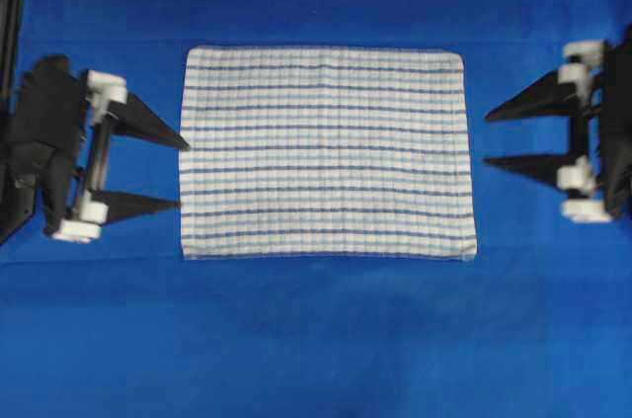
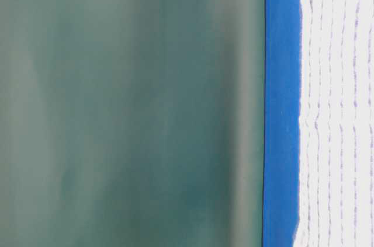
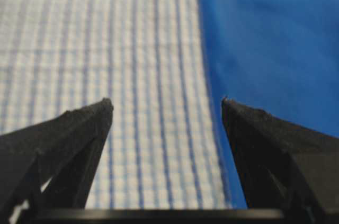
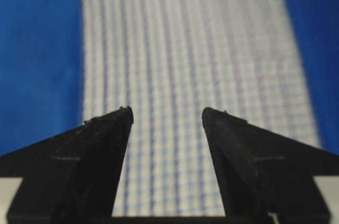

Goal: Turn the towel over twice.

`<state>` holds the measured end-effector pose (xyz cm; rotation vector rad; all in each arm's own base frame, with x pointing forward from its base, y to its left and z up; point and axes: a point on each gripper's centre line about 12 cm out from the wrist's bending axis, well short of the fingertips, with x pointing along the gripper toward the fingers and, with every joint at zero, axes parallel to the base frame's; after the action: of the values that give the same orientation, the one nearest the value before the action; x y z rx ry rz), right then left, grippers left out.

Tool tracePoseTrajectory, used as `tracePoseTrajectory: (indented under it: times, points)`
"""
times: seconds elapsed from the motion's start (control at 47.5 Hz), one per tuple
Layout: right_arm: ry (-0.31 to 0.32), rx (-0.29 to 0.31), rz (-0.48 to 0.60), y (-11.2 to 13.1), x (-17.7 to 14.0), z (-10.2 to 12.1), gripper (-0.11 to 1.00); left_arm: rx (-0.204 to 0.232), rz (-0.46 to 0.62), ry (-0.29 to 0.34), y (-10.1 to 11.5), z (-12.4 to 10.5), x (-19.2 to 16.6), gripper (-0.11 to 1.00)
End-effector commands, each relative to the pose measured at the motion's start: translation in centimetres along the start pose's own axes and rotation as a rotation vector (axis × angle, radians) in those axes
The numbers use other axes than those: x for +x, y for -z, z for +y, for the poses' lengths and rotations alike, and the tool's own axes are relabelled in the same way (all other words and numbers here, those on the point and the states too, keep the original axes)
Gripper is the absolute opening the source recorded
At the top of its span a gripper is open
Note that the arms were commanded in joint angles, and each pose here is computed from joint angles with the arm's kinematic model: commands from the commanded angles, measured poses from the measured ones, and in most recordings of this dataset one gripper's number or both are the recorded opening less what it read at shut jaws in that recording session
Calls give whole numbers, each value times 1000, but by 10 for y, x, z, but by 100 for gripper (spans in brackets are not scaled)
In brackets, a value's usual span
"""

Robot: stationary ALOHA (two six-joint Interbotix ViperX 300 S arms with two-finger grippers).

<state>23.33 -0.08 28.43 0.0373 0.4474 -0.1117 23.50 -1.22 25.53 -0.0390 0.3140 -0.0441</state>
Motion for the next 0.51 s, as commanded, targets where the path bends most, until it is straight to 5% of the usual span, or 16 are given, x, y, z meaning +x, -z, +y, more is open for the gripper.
tracePoseTrajectory:
  times: [0.0,0.295,0.484]
  points:
    - [24,-4,-49,-10,-13,-7,61,-4,-55,-28,-11,7,-13,77]
    - [120,-13,-112,-6,-44,-28,60,49,-88,-87,-14,17,-53,77]
    - [155,11,-119,18,-52,-38,60,42,-122,-118,7,21,-72,77]
